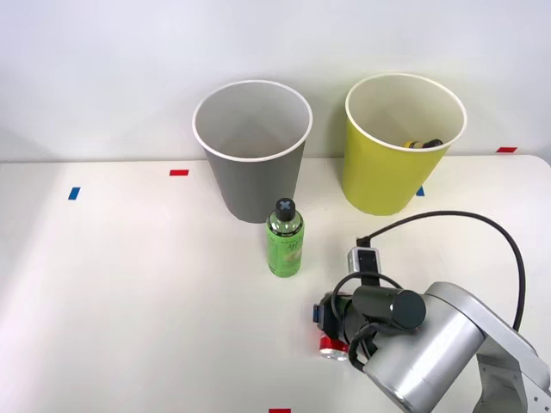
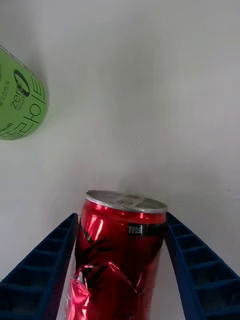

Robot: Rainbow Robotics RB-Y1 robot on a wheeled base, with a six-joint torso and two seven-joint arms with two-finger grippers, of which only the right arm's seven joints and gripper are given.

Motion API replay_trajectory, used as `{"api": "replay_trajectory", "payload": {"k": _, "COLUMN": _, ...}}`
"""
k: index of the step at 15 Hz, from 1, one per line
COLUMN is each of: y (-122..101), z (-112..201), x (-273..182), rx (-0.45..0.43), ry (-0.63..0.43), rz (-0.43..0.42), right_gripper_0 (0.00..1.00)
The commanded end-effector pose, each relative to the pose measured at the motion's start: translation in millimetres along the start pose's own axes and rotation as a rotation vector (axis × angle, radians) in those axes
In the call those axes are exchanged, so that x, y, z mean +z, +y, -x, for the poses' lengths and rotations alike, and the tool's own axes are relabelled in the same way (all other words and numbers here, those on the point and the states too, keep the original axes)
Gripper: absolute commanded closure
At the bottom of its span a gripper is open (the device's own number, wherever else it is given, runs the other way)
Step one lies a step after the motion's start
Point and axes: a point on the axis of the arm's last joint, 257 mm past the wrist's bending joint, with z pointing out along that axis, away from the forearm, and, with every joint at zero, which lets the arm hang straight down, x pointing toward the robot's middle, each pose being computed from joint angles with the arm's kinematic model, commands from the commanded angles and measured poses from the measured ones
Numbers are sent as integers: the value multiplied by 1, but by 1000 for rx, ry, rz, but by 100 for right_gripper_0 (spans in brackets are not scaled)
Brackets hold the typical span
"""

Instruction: Put cans in the gray bin, plastic bottles in the light green bin

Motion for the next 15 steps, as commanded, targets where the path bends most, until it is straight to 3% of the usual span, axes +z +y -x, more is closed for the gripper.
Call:
{"api": "replay_trajectory", "payload": {"k": 1, "y": -3, "z": 0, "x": 0, "rx": -20, "ry": -3, "rz": -7, "right_gripper_0": 76}}
{"api": "replay_trajectory", "payload": {"k": 2, "y": -5, "z": 0, "x": 0, "rx": -25, "ry": -4, "rz": -12, "right_gripper_0": 99}}
{"api": "replay_trajectory", "payload": {"k": 8, "y": -12, "z": 4, "x": -36, "rx": -31, "ry": -45, "rz": -27, "right_gripper_0": 100}}
{"api": "replay_trajectory", "payload": {"k": 15, "y": -39, "z": 22, "x": -70, "rx": -29, "ry": -151, "rz": -66, "right_gripper_0": 100}}
